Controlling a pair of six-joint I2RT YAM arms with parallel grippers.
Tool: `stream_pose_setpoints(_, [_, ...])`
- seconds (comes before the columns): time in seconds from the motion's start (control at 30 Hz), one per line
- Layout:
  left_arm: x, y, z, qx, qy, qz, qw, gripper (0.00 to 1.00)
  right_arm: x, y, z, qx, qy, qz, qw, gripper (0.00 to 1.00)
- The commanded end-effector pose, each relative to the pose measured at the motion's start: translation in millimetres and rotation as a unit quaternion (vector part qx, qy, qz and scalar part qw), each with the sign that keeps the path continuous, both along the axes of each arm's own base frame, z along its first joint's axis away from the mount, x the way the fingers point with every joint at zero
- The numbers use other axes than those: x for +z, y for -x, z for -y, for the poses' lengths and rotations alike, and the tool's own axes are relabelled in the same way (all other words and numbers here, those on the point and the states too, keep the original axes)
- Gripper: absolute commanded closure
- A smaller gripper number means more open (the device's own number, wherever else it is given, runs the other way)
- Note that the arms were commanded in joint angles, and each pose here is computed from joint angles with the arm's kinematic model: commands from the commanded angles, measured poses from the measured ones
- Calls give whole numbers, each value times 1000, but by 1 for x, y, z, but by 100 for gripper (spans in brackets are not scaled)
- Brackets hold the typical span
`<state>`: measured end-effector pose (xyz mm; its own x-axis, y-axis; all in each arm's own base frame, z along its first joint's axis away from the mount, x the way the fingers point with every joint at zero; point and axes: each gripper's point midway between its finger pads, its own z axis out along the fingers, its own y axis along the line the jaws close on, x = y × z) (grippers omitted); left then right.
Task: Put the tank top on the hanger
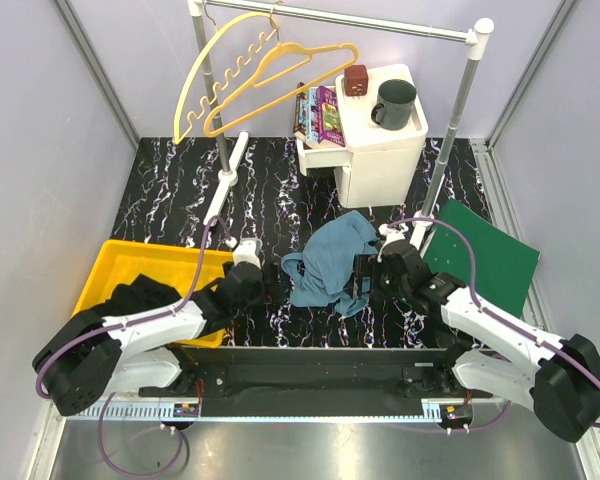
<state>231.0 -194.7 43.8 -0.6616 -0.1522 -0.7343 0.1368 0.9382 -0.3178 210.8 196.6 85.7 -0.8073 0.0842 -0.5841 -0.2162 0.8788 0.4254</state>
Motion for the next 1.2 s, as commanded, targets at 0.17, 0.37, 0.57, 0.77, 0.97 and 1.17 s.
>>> stream_pose_setpoints(0.17, [50, -19, 34, -38, 3, 86, 996, 1, -25, 7, -21, 15, 9, -34, 999, 12])
stream_pose_setpoints(0.37, [30, -11, 82, -109, 59, 50, 991, 1, -28, 0, -30, 23, 10, -35, 999, 38])
stream_pose_setpoints(0.57, [8, -5, 108, -142, 94, 14, 985, 25, -26, -4, -29, 23, 18, -25, 999, 77])
stream_pose_setpoints(0.77, [34, -7, 121, -156, 132, 33, 978, 98, 0, -18, -19, 11, 39, 23, 999, 100])
stream_pose_setpoints(0.97, [132, -6, 105, -156, 131, 86, 975, 94, 65, -35, 9, -15, 96, 99, 990, 100])
stream_pose_setpoints(1.17, [194, 17, 71, -147, 179, 131, 964, 92, 132, -35, 38, -56, 95, 176, 978, 100])
